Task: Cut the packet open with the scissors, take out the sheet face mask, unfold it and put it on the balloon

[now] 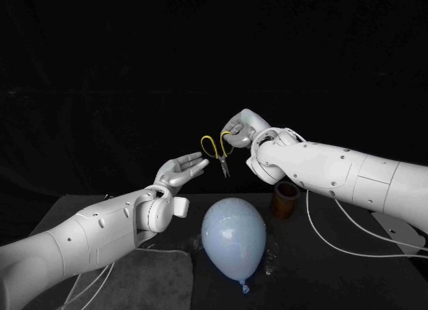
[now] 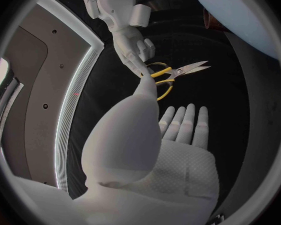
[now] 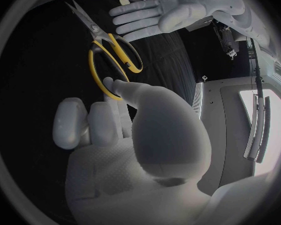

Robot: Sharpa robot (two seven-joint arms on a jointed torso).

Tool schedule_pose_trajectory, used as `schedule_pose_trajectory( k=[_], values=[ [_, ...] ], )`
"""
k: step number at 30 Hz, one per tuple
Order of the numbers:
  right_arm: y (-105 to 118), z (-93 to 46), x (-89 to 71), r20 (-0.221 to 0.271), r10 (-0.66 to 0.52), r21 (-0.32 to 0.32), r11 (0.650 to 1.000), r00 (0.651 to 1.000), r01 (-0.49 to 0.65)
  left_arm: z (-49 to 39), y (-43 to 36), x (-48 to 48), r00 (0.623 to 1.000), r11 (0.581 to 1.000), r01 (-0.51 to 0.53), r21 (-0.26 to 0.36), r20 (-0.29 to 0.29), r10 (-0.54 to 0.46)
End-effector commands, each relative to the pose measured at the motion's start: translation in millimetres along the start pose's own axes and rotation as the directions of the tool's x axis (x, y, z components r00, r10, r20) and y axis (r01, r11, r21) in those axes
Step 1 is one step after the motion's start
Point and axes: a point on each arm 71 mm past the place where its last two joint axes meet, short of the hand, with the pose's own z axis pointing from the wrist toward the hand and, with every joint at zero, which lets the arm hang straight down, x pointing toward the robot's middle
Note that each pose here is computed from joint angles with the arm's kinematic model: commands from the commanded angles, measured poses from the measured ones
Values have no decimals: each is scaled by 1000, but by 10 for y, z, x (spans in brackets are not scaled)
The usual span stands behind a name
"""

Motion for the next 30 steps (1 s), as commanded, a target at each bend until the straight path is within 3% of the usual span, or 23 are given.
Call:
schedule_pose_trajectory(
  k=[1, 13, 30],
  values=[
    [67, -15, 13, 22, 37, -34, 999, 999, -36, 34, 16, 69, 998, 1000, 14, -20, -55, -15],
    [236, -113, 145, -25, 77, -73, 994, 997, -79, 109, 53, 154, 997, 999, 20, -32, -68, -22],
    [308, -160, 239, -58, 86, -88, 992, 995, -91, 107, 43, 227, 994, 999, 40, -19, -105, -41]
  ],
)
